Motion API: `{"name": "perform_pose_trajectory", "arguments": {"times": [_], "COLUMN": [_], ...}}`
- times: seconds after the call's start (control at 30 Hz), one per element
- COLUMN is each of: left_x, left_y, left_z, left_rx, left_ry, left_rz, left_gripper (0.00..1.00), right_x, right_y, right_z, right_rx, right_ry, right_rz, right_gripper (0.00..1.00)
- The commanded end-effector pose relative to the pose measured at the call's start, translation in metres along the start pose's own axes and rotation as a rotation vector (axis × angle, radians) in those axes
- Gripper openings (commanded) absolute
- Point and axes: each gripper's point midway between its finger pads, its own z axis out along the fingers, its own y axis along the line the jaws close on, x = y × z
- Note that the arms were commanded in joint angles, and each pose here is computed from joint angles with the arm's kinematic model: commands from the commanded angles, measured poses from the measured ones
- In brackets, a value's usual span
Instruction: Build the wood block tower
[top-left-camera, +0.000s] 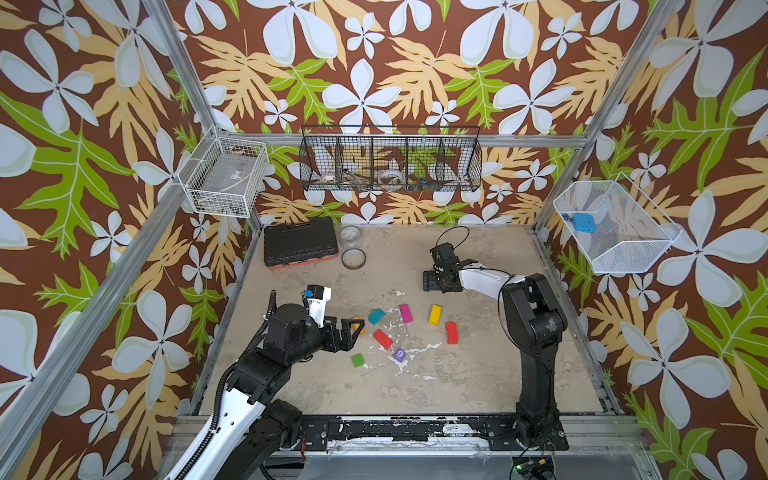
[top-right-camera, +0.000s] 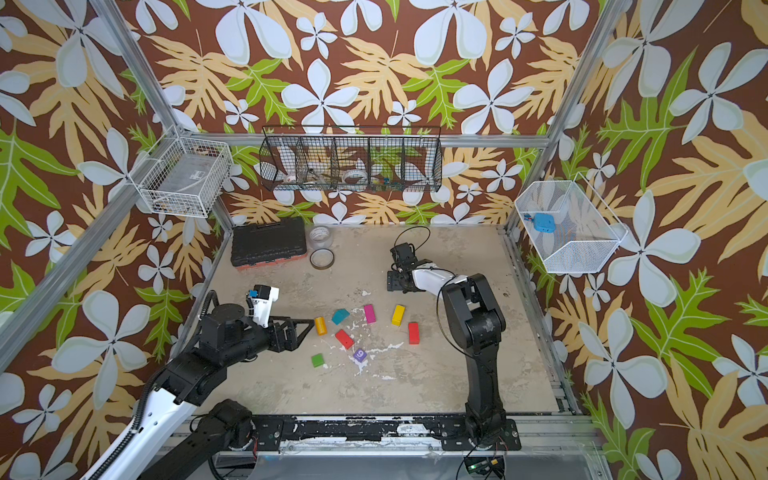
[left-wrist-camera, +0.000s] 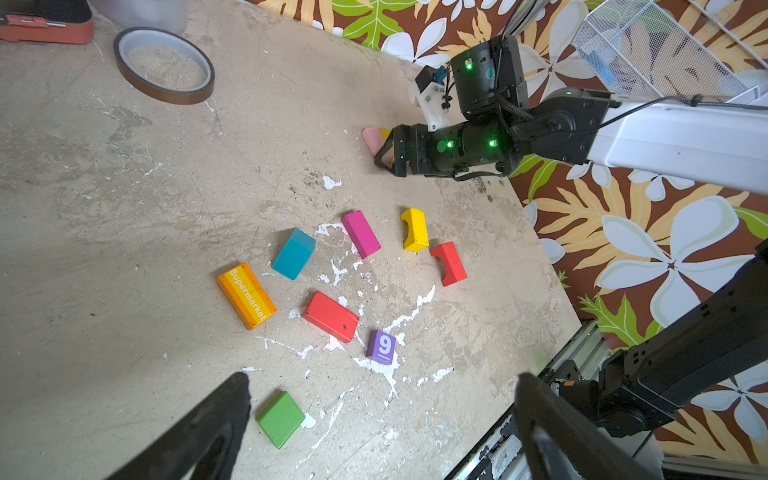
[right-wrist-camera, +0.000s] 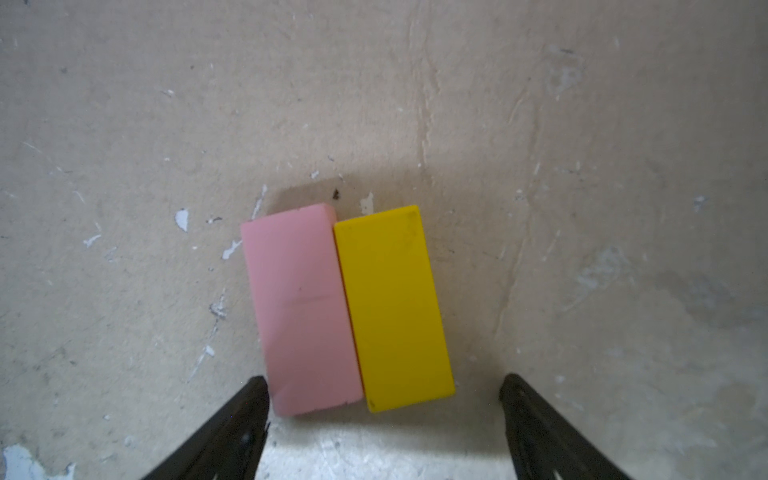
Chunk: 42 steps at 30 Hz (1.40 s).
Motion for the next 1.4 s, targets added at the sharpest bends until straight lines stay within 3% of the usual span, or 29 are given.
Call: {"name": "perform_pose_trajectory", "arguments": {"times": [0.0, 1.37], "left_x": [-0.002, -0.002], "left_y": [-0.002, -0.002], "left_z": [0.0, -0.001], "left_rx": [0.008, 0.009], "left_ry": [-0.009, -0.011], "left_rz": [0.001, 0.002], "left_gripper": [1.0, 1.0], "right_x": [0.031, 0.034], "right_y": [0.005, 0.003], "right_z": [0.009, 0.023], "right_rx": [-0.03, 0.085], "right_ry": [0.126, 0.158], "right_rz": [0.007, 0.022], "right_gripper": [0.87, 0.68]}}
